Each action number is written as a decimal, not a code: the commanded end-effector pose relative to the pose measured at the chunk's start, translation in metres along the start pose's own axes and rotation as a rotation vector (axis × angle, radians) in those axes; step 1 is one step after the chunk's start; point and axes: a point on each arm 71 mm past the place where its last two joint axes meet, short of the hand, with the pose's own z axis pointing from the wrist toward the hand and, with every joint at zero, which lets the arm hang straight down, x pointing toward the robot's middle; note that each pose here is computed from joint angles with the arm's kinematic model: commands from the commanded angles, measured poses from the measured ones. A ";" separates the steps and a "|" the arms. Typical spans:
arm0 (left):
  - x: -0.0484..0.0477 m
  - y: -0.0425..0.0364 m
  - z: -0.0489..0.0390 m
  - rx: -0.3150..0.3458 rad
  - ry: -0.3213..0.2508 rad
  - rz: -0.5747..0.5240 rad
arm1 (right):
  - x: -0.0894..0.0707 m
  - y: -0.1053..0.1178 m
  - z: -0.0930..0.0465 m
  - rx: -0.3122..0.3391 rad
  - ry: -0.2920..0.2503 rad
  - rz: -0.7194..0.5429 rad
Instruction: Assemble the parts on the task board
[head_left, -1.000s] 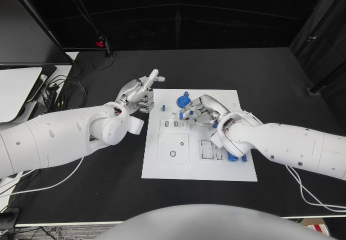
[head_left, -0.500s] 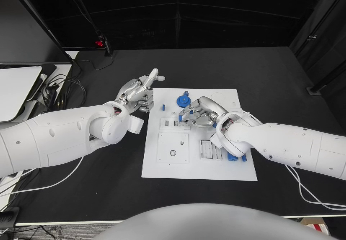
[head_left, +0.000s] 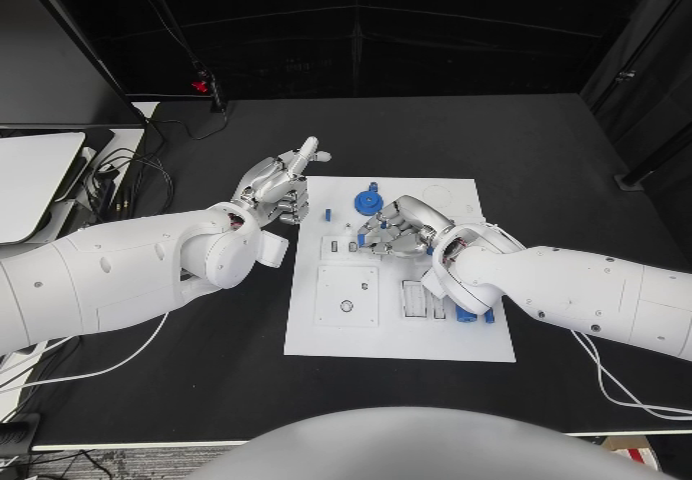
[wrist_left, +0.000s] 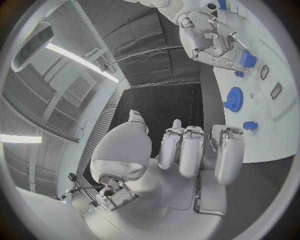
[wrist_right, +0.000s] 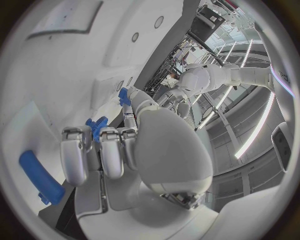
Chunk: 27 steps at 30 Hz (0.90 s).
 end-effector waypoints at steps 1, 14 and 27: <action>0.0006 -0.0012 0.0005 0.007 0.000 -0.004 | 0.001 0.001 0.000 -0.001 0.016 -0.008; 0.0008 -0.0008 0.0005 0.000 0.001 -0.005 | 0.002 0.001 0.001 0.001 0.024 -0.011; 0.0008 -0.0005 0.0006 -0.003 0.001 -0.005 | 0.003 0.001 0.002 0.007 0.029 -0.018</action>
